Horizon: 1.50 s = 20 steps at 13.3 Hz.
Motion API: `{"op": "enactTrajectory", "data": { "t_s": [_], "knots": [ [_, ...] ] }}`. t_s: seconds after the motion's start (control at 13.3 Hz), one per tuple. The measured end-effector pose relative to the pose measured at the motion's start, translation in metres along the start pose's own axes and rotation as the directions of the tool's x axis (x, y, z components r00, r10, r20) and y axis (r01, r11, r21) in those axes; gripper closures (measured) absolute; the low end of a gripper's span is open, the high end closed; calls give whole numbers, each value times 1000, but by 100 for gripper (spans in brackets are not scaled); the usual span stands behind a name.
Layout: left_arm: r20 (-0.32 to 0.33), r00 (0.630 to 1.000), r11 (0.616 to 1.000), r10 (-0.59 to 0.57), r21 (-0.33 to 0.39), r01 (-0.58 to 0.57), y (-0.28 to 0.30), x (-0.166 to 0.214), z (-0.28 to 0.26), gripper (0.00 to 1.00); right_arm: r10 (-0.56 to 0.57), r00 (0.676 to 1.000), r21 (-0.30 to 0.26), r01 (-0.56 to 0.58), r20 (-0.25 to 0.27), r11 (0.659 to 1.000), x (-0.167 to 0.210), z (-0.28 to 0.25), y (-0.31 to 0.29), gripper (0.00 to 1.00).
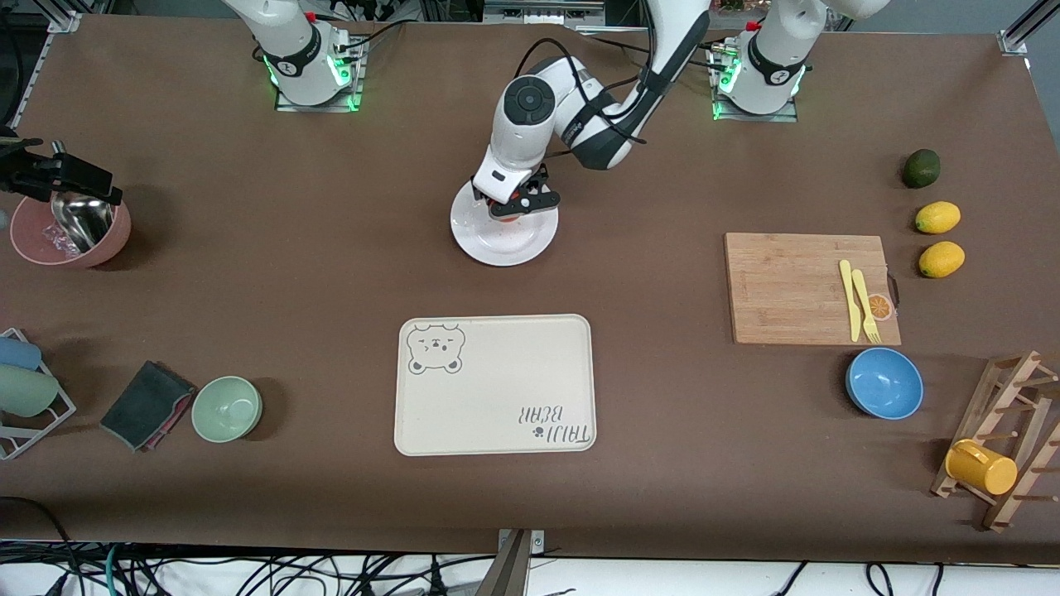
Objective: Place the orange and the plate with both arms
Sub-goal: 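Lower the orange onto the white plate and open the left gripper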
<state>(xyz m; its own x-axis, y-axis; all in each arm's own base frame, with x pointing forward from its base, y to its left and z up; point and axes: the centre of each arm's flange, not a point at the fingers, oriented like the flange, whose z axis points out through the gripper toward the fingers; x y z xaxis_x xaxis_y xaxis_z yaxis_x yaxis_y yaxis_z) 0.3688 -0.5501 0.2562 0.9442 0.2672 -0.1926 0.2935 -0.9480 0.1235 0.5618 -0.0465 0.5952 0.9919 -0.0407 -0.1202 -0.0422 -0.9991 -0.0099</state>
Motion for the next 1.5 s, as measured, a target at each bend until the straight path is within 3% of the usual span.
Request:
{"op": "enactTrajectory", "data": {
  "t_s": [0.67, 0.82, 0.97, 1.05, 1.27, 1.5],
  "knots": [
    [12, 999, 999, -41, 22, 41, -2, -6, 50, 29, 0, 1000, 0, 0, 0, 1000, 0, 0, 0, 0],
    [10, 999, 999, -46, 18, 46, -1, -4, 49, 22, 0, 1000, 0, 0, 0, 1000, 0, 0, 0, 0],
    [8, 999, 999, -51, 15, 51, -2, -1, 47, 2, -2, 1000, 0, 2, 0, 1000, 0, 0, -1, 0],
    [7, 999, 999, -53, 13, 53, -1, 1, 46, 0, -5, 1000, 0, 5, 0, 1000, 0, 0, -3, 0],
    [5, 998, 998, -59, 0, 59, 5, 7, 20, 0, -8, 1000, -1, 8, 0, 1000, 0, 0, -5, 0],
    [17, 992, 992, -126, 18, 126, -12, 49, -62, 0, -12, 1000, 0, 12, 19, 1000, -1, 2, -7, 0]
  ]
}}
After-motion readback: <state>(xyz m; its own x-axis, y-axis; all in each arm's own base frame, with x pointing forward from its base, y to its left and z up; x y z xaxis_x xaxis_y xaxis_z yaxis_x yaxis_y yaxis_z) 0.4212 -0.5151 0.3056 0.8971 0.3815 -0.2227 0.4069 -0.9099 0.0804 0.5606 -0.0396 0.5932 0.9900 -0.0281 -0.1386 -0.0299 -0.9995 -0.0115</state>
